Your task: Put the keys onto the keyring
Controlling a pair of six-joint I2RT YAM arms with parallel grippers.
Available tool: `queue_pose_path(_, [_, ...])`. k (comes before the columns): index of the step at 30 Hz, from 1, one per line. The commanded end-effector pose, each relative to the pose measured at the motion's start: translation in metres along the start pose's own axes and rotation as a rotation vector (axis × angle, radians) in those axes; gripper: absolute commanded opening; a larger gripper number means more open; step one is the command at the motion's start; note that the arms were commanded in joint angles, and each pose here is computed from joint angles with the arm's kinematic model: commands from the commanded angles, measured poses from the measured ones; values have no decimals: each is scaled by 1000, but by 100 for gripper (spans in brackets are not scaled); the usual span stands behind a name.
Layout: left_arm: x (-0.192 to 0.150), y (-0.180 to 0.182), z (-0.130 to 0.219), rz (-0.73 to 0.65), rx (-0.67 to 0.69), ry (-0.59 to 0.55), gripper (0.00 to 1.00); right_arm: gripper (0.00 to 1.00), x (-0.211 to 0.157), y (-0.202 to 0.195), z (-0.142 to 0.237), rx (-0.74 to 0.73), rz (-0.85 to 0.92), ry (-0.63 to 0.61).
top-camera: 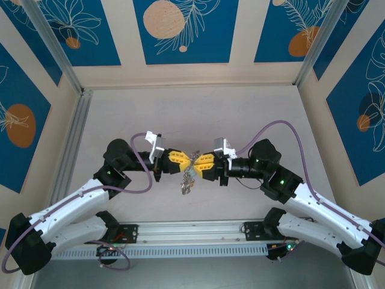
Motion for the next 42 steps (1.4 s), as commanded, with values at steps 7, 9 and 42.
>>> queue_pose_path(7, [-8, -3, -9, -21, 9, 55, 0, 15, 27, -5, -1, -17, 42, -92])
queue_pose_path(9, [-9, -3, -10, -20, 9, 60, 0, 15, 26, -8, -2, -37, 37, -88])
queue_pose_path(42, [-12, -3, 24, -62, 307, 266, 14, 0, 9, -18, 4, -86, 101, 128])
Point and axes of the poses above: each hand's point on the last joint's axis, 136 mm out from that joint toward the fingers, its own z axis back along the fingers, its own y axis along the line the jaws close on, x = y × z, the point moved 2 cm from there along z, back along the fingers, and after that the axes turned 14 degrees about z, right-handed, at the moved point
